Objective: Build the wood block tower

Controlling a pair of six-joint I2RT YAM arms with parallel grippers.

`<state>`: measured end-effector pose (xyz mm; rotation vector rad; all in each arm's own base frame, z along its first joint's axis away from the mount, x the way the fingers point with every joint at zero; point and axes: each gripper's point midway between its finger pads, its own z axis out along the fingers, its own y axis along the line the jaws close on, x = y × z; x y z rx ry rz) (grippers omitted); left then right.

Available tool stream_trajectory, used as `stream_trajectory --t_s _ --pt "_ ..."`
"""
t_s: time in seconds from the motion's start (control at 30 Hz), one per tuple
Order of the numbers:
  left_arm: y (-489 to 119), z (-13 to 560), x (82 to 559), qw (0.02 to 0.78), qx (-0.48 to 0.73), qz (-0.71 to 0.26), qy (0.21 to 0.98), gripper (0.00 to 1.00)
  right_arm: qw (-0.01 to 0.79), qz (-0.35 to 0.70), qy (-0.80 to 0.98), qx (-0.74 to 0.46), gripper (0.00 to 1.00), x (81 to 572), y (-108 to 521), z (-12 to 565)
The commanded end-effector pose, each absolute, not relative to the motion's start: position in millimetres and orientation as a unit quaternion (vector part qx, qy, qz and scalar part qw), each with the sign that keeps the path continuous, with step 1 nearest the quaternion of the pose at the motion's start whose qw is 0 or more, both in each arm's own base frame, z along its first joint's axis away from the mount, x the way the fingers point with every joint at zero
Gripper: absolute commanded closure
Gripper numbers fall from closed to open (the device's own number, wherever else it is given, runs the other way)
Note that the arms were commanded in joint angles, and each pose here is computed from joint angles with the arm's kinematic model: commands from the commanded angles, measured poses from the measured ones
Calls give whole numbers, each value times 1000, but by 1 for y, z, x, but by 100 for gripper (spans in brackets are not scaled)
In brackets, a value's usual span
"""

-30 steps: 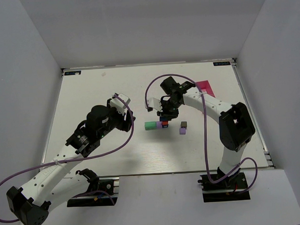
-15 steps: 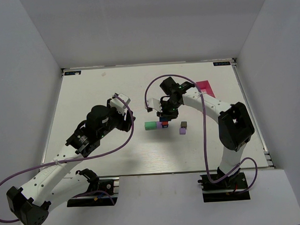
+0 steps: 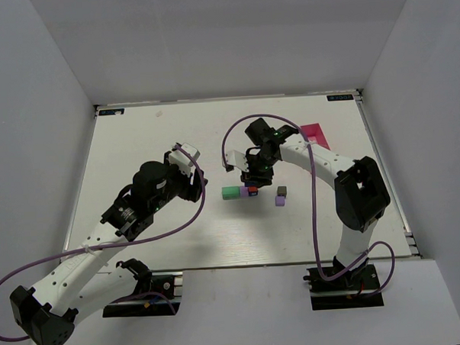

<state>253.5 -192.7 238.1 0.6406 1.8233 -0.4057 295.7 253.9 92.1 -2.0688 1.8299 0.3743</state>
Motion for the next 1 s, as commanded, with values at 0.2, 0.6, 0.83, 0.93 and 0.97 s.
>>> stream_trajectory --t_s 0.2,0.6,0.83,0.93,0.97 --pt "-189 243 256 561 264 -167 766 26 177 135 648 -729 10 295 256 96" --pt "-189 243 256 561 264 -167 766 26 204 115 650 -723 10 299 249 109" --pt "-191 246 254 568 271 -175 757 26 256 77 646 -715 10 295 227 143" --pt "-192 248 253 573 272 -180 752 25 281 67 648 -704 10 290 216 156" --pt "-194 248 252 571 275 -183 751 25 296 63 649 -698 10 286 210 162"
